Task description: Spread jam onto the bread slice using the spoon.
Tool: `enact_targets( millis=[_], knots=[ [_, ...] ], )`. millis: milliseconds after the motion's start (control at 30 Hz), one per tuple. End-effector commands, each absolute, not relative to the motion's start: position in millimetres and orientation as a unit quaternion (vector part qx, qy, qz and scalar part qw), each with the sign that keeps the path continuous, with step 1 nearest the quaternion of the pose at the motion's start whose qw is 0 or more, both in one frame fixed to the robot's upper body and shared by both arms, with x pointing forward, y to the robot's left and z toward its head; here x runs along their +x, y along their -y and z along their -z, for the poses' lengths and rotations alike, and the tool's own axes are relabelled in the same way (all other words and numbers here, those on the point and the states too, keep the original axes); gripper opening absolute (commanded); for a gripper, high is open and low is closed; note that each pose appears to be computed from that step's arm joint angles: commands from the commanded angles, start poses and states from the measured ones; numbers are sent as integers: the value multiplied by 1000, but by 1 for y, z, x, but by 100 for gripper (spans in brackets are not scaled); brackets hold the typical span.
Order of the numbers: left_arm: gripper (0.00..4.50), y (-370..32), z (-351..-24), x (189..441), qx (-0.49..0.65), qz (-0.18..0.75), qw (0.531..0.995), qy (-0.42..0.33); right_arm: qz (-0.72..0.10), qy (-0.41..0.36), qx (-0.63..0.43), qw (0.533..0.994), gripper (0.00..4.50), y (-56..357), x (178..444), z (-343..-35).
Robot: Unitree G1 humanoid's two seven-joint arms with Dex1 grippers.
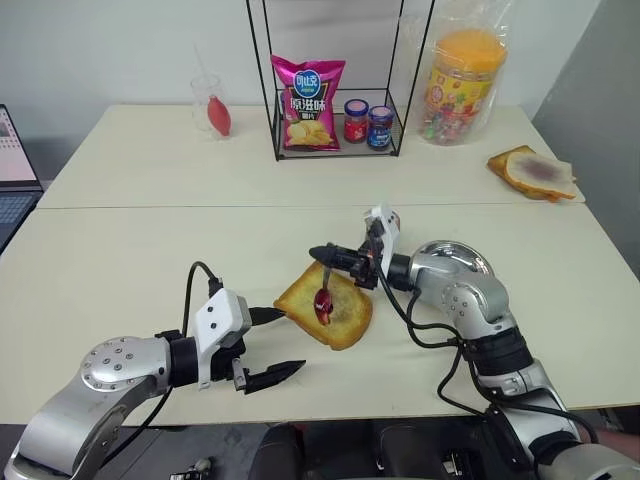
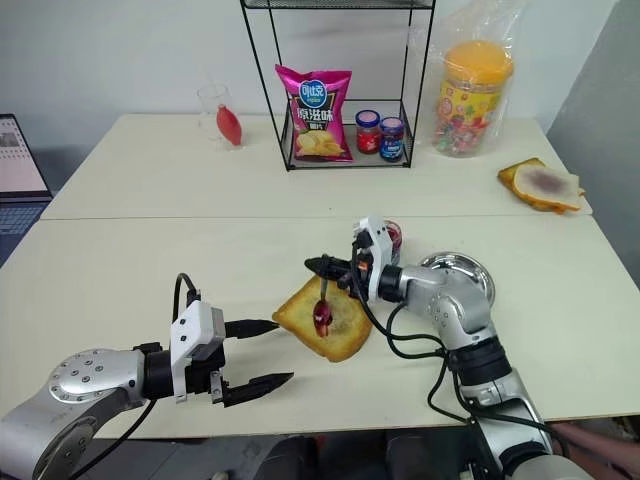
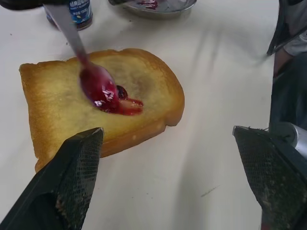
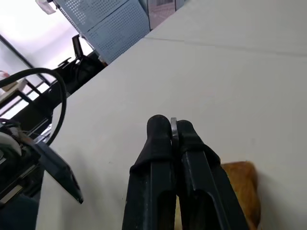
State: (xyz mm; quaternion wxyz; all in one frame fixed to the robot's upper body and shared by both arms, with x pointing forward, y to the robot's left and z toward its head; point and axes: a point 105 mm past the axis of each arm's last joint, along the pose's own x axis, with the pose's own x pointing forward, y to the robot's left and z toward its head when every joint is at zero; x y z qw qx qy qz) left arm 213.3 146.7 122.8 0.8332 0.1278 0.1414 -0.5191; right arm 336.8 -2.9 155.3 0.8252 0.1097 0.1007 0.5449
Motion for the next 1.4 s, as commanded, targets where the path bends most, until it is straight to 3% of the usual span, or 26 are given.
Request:
enact_targets(
  millis=[33, 200, 400, 600, 700, 900, 1133, 1400],
  knots=[
    [450, -141, -129, 210, 138, 529, 828, -129, -543, -59, 92, 832, 4, 7, 344, -175],
    [450, -141, -130, 211, 139, 531, 826, -127, -553, -44, 88, 827, 4, 8, 341, -189],
    [450, -142, -131, 214, 142, 534, 824, -125, -595, -55, 125, 792, 4, 11, 318, -207],
    [450, -141, -131, 216, 143, 537, 822, -125, -602, -105, 120, 783, 4, 15, 305, -179],
    [450, -140, -131, 216, 144, 538, 821, -125, -586, -125, 117, 792, 4, 16, 311, -161],
    [450, -141, -132, 217, 147, 539, 820, -123, -571, -118, 99, 806, 4, 15, 324, -154],
    [450, -139, -131, 217, 148, 539, 820, -123, -535, -66, 89, 838, 4, 20, 348, -173],
    [450, -139, -130, 220, 151, 542, 818, -121, -537, -46, 95, 837, 4, 21, 344, -189]
  ],
)
